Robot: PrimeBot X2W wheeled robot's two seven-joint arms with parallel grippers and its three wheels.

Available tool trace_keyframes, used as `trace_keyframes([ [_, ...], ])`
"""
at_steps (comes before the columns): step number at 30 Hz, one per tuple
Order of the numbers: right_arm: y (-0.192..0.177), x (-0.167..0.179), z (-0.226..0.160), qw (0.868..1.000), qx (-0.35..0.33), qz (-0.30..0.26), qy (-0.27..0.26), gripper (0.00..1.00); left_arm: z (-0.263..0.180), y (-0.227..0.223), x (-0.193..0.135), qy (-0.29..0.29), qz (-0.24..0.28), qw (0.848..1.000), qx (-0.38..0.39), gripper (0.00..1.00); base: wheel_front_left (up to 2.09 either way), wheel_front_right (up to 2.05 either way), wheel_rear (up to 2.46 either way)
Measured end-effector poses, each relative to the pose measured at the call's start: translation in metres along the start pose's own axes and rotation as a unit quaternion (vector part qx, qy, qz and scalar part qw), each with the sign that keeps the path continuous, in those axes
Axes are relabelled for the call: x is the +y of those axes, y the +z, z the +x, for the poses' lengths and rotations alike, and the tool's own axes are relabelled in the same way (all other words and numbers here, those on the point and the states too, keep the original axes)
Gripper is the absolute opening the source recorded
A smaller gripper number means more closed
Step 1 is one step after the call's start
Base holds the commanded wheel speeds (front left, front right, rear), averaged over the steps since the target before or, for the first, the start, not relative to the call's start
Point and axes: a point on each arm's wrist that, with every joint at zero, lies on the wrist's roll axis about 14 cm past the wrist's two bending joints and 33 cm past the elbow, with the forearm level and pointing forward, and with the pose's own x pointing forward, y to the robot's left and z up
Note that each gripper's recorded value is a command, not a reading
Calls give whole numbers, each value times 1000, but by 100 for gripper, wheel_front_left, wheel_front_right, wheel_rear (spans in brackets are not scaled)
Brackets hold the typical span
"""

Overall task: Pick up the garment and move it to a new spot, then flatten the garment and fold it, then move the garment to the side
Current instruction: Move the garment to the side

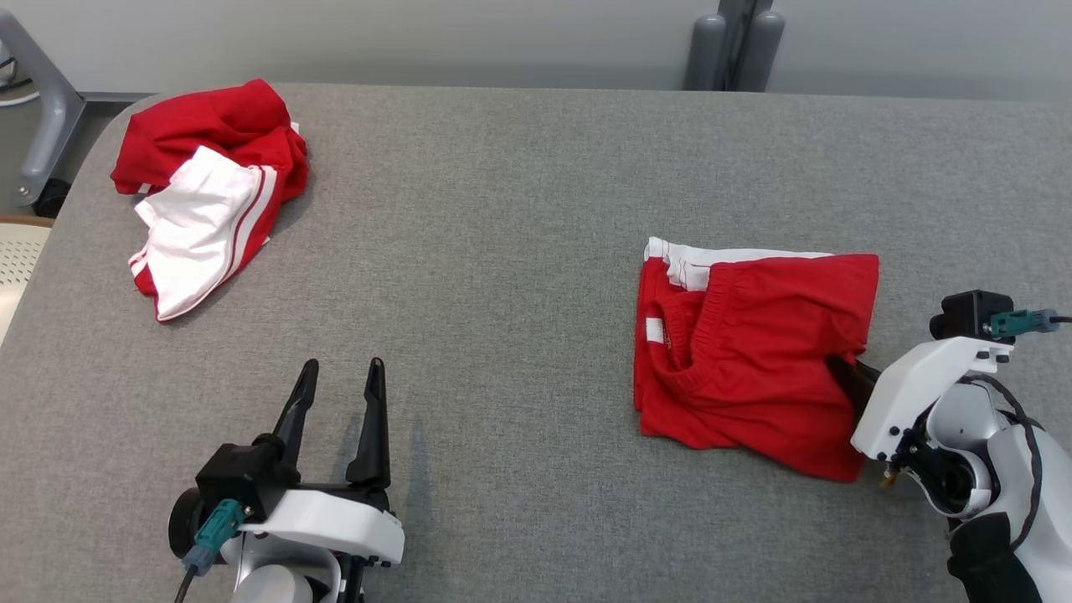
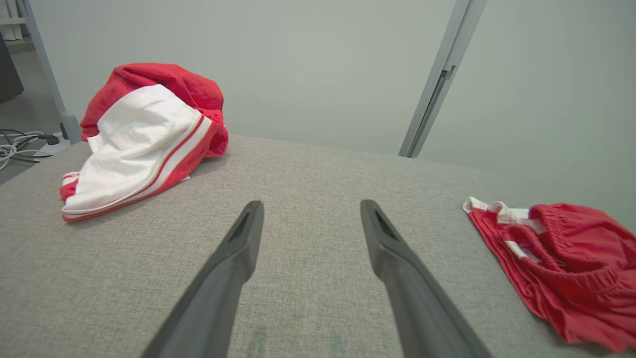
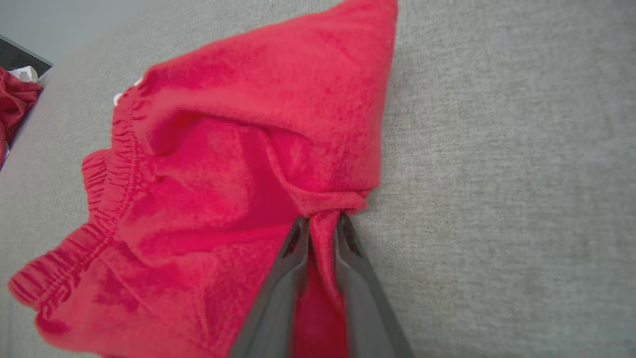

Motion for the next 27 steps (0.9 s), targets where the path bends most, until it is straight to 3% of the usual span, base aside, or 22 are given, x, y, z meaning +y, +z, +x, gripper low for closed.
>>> trace_keyframes([
  [1,1,0,0,1000,-3,-3,0,20,0,0,0,0,0,1000,0,100,0,0,0],
  [2,2,0,1,1000,-4,-4,1,0,1,0,0,0,2,1000,0,100,0,0,0],
  [10,29,-19,-7,998,-47,-29,-18,0,12,-4,-13,-21,9,1000,4,100,0,0,0],
  [19,49,-79,-37,992,-92,-18,-85,0,29,-16,-48,-78,17,997,15,100,0,0,0],
  [27,58,-140,-85,977,-134,5,-164,0,46,-33,-96,-156,28,987,27,100,0,0,0],
])
